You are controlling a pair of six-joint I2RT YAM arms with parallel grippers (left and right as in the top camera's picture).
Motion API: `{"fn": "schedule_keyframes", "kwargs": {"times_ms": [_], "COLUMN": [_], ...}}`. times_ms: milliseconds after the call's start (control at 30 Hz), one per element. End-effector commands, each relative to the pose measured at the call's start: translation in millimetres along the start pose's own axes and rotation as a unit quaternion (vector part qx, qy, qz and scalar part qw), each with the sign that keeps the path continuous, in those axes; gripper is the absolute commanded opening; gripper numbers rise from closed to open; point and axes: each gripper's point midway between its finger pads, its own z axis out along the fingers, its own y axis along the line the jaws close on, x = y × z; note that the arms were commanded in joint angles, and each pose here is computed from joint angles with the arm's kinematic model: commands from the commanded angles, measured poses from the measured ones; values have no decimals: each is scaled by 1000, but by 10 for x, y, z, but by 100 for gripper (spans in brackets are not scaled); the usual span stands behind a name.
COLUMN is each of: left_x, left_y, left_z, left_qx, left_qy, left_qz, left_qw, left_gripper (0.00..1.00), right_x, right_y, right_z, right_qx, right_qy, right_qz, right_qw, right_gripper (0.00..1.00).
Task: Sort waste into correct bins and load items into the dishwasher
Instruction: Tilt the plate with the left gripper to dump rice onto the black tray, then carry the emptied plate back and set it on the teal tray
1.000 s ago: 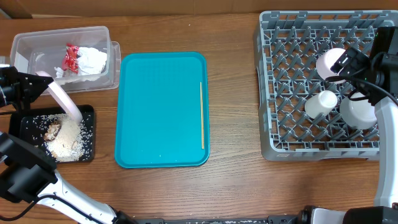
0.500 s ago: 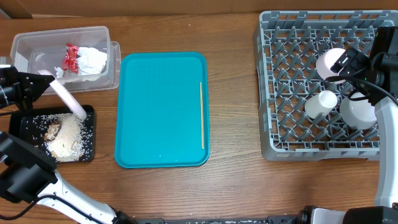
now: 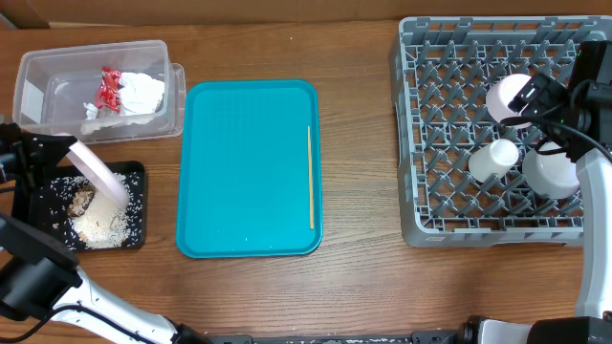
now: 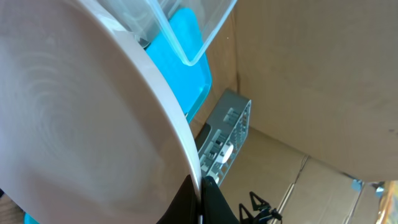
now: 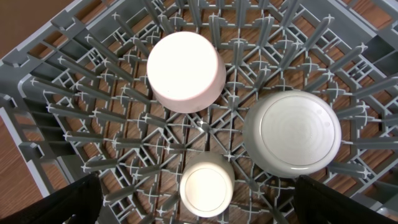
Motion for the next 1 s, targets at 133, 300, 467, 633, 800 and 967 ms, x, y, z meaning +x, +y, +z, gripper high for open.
{"fn": "schedule_keyframes", "kwargs": {"times_ms": [133,300,467,633,800,967], "left_x": [107,237,386,553,832,1418], "left_y": [-150,-222,-400,-465,-627,-890], "left_z": [-54,-54,-116,-238,-107,374], "left_qx": [15,14,11,-35,-70,-119], "left_qy": [-6,-5,-17,-42,-28,39], "left_qz": [21,31,66,99,147,243], "left_qw": [1000,999,998,994,986,962], "left_gripper": [4,4,4,4,4,4], "right_x": [-43,-43,-43,-43,-43,-43], "right_y": [-6,-6,-6,-6,-6,-6], "right_z": [-24,-24,-24,-24,-24,-24], "right_qx": [2,2,2,2,2,2], "right_qy": [-8,-8,-8,-8,-8,-8], "right_qz": [2,2,2,2,2,2], "right_qw": [1000,1000,1000,1000,1000,1000], "right_gripper": [100,100,100,100,100,100]}}
